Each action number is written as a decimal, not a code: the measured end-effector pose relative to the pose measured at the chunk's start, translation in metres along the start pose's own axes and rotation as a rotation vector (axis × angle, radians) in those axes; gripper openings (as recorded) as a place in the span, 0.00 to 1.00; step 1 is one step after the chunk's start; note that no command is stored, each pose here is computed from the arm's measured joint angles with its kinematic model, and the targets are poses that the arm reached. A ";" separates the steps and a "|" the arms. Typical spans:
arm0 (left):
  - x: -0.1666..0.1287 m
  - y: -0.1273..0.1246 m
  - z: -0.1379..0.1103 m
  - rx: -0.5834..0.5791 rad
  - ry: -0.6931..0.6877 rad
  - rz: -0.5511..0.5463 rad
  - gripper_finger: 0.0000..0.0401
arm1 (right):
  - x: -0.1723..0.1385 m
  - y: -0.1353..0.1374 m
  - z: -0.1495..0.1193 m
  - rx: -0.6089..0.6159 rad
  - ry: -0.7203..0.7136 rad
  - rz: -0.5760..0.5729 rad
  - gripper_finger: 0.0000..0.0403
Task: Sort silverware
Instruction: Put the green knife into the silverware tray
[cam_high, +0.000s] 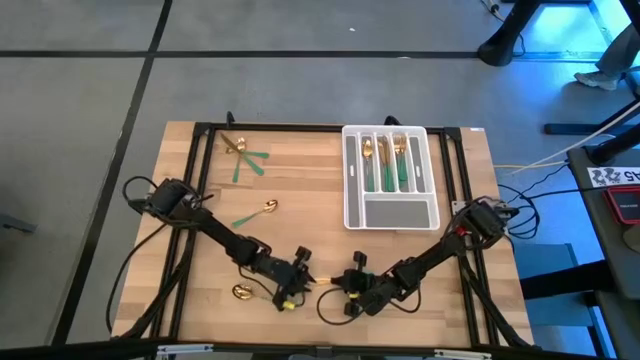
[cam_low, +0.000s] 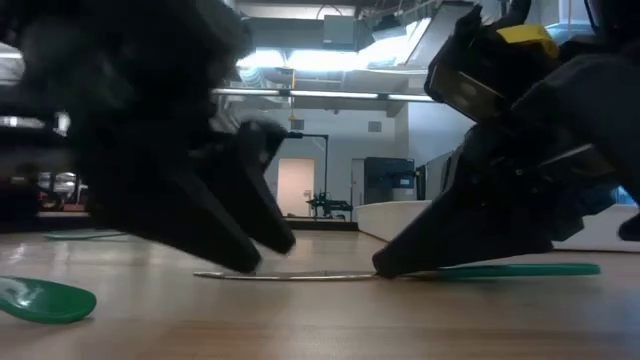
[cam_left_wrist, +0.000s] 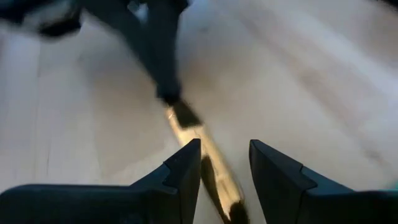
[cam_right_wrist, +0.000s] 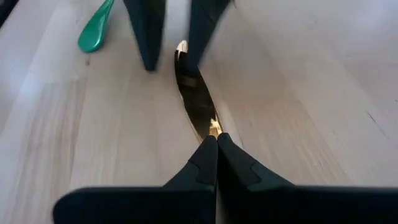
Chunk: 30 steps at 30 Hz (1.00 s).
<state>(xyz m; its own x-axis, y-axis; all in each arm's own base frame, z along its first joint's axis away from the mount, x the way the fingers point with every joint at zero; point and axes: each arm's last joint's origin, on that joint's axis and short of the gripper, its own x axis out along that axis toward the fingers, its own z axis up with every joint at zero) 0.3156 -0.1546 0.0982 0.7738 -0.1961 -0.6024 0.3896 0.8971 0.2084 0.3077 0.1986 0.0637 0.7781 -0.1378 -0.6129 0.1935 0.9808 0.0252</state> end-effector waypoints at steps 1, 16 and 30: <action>0.002 0.003 -0.003 -0.042 0.014 0.014 0.32 | 0.000 0.000 0.001 0.019 -0.016 -0.006 0.01; 0.010 0.021 -0.016 -0.210 0.093 0.075 0.32 | -0.026 0.000 0.052 -0.008 -0.292 -0.104 0.21; 0.009 0.018 -0.021 -0.192 0.143 0.072 0.02 | -0.042 -0.015 0.030 -0.123 0.157 0.043 0.48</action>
<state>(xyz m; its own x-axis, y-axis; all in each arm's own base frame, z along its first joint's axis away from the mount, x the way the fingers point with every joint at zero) 0.3192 -0.1316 0.0801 0.7125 -0.0832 -0.6967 0.2232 0.9682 0.1126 0.2899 0.1858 0.1126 0.6791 -0.0819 -0.7294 0.0805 0.9961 -0.0369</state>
